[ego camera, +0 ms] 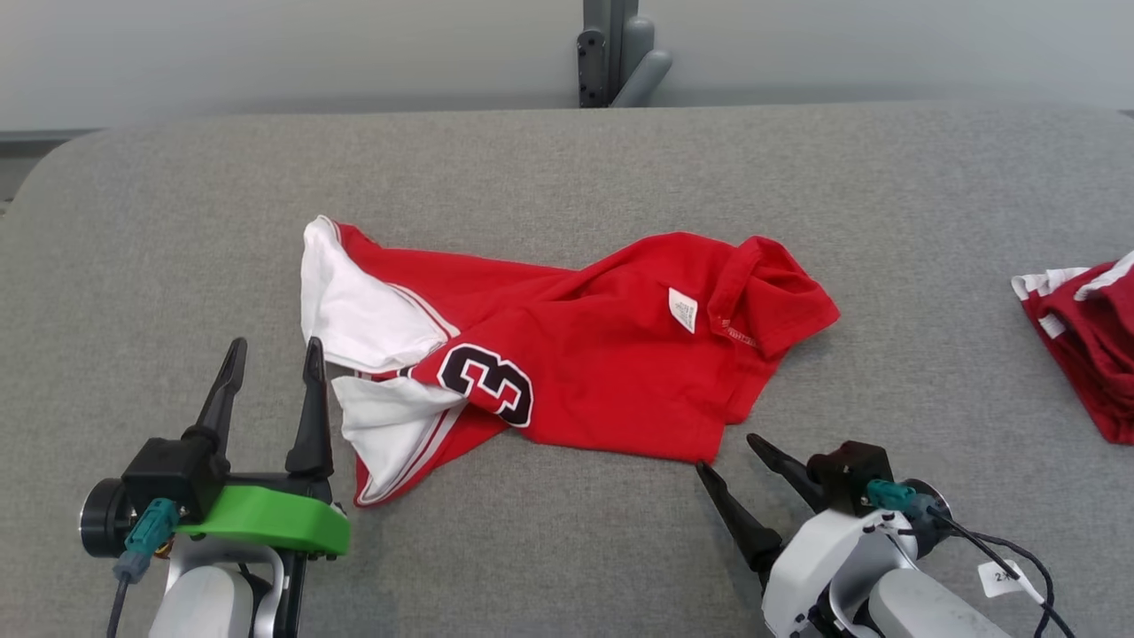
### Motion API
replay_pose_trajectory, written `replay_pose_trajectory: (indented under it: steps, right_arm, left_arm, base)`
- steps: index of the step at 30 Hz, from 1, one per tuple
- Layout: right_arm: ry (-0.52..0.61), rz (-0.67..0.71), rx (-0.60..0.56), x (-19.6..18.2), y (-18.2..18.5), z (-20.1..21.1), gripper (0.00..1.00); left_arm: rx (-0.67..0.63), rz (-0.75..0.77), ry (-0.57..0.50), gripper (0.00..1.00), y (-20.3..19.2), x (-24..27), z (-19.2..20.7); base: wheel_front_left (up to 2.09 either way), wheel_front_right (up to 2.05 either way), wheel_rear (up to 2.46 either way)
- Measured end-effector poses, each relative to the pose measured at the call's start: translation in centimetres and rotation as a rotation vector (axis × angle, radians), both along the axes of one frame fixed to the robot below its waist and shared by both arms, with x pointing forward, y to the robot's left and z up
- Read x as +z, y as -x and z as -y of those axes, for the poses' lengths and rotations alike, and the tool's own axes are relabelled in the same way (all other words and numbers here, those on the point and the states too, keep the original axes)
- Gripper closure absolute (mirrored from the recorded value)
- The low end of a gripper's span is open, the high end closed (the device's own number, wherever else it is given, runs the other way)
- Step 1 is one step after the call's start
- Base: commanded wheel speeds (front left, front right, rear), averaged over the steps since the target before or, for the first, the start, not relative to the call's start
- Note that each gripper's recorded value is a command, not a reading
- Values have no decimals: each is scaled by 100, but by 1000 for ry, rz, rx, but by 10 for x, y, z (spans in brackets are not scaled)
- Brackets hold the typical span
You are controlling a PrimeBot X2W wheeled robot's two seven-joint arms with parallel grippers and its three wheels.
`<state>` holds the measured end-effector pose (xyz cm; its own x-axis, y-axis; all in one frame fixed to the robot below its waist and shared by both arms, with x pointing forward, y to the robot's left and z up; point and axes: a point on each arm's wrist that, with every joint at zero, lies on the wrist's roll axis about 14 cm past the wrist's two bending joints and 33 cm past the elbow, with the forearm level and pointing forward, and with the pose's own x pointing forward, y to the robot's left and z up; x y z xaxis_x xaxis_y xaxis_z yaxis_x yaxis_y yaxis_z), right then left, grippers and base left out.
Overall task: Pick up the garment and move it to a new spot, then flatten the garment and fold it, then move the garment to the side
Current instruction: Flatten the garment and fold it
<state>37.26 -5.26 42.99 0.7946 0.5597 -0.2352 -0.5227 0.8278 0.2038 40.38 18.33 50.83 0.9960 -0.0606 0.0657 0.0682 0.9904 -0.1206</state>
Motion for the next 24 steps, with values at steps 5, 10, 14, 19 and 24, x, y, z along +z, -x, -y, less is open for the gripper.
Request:
replay_pose_trajectory:
  steps: [5,10,14,19,24]
  right_arm:
    - [7,-76,24,-28,-10,-11,0]
    - [-26,-113,31,-40,-18,-22,81]
    - [-45,-85,21,-34,-27,-21,100]
    - [-61,35,6,-2,-43,-7,100]
    - [-86,214,-18,51,-54,12,100]
  left_arm:
    - [24,-30,1,0,-6,-12,-8]
    - [48,-59,-3,0,-8,-23,-16]
    - [47,-67,-4,0,-10,-27,-15]
    - [32,-58,-4,0,-15,-25,-10]
    - [18,-42,1,0,-19,-20,-4]
  base:
    - [0,0,0]
    - [0,0,0]
    - [0,0,0]
    - [0,0,0]
    - [0,0,0]
